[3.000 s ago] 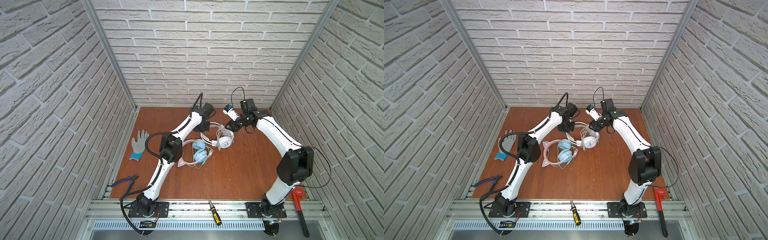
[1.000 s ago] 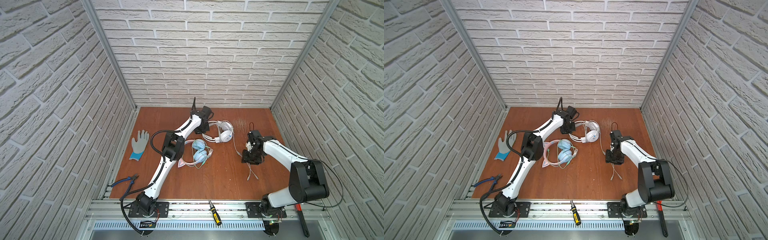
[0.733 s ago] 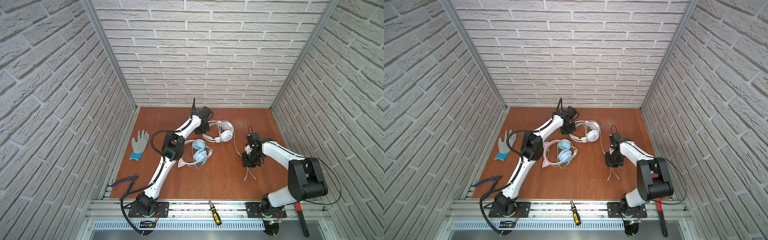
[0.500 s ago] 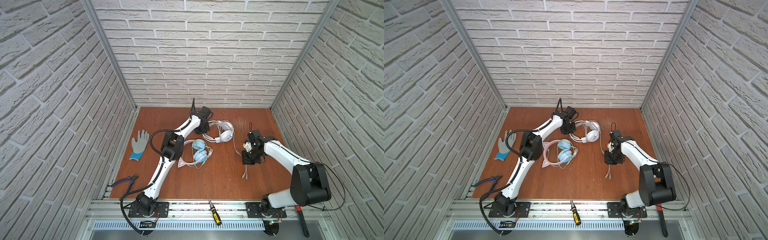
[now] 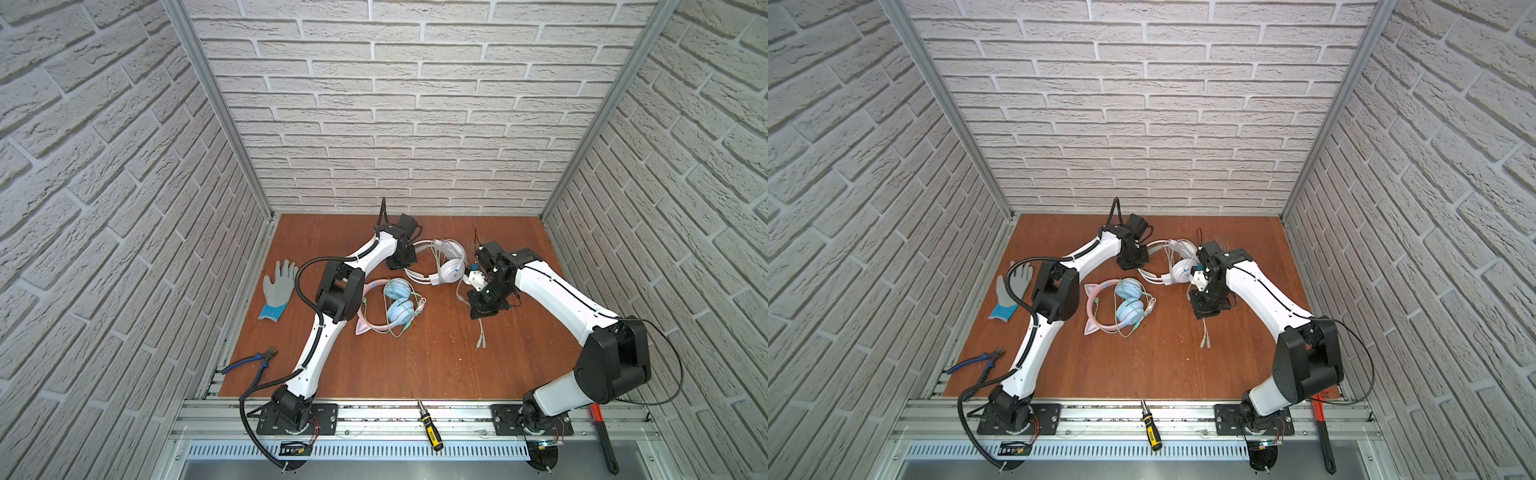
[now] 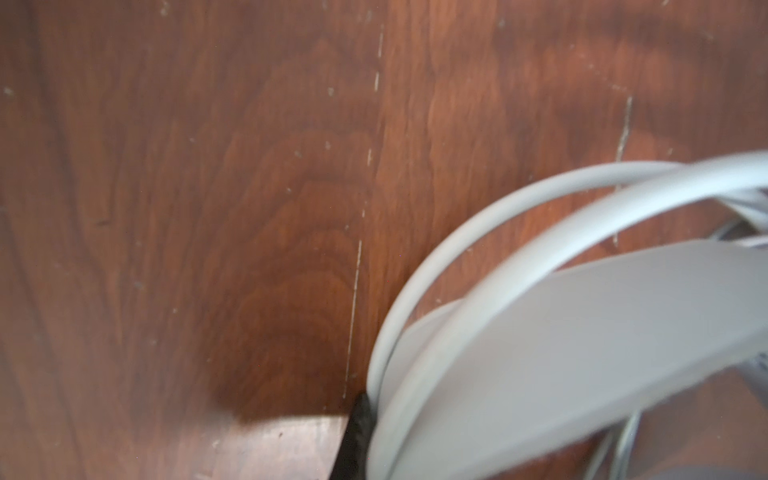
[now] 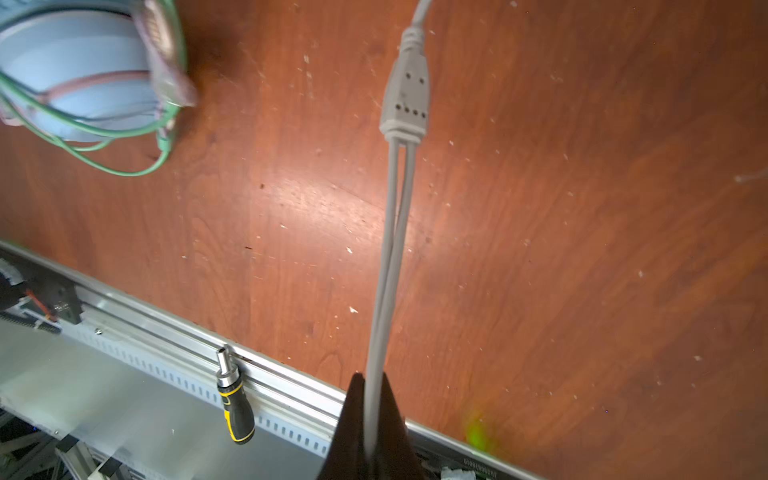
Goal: Wrap the headphones
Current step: 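Grasp the grey cable below its splitter and lift it toward the white headphones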
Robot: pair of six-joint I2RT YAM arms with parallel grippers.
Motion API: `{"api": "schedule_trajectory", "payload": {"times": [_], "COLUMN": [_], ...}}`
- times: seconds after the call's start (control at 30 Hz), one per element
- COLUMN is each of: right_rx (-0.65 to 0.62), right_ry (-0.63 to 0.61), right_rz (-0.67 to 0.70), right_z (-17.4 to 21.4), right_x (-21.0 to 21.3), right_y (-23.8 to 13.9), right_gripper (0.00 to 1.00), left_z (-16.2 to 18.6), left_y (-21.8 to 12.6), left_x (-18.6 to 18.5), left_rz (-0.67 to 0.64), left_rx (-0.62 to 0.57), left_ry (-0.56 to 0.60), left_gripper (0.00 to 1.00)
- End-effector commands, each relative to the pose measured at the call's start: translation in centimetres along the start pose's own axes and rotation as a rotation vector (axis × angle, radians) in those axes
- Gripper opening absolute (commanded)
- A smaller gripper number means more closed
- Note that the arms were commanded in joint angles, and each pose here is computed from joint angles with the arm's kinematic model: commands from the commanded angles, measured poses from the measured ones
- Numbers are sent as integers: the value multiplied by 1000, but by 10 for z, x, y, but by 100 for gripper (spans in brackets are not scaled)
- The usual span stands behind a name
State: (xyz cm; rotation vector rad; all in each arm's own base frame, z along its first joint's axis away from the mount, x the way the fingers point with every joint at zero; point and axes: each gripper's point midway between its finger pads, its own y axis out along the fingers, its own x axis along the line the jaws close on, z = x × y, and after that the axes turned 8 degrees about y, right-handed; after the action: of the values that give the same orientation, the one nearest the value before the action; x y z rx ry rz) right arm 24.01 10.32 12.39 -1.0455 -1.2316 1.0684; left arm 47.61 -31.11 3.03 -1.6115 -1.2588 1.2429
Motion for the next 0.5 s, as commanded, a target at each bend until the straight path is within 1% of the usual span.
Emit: {"api": "schedule_trajectory", "payload": {"times": [0.0,0.1,0.23,0.27,0.37,0.47], "right_rx": [-92,-161,-254,-258,-212,-207], "right_ry": [106,193,297,311,345,390], "right_rz": [92,97,129,129,156,156], "right_z": [1,-3,-9,-10,-9,-15], "right_x": [-26,-45,-72,-77,-90,-99], "right_y": [-18,-27,-40,-39,-27,-15], "right_gripper": [5,5,5,5,5,5], "left_z": [0,-7,-14,-15,-18,-16], "left_y": [-11,-21,-32,-34,-40,-44], "left_x": [5,5,0,-3,-16,-22], "left_rz": [30,69,118,143,227,261], "left_rx": [6,-14,-29,-30,-33,-23], "left_ry": [-17,-13,21,31,57,94], "left_gripper": [0,0,0,0,0,0]}}
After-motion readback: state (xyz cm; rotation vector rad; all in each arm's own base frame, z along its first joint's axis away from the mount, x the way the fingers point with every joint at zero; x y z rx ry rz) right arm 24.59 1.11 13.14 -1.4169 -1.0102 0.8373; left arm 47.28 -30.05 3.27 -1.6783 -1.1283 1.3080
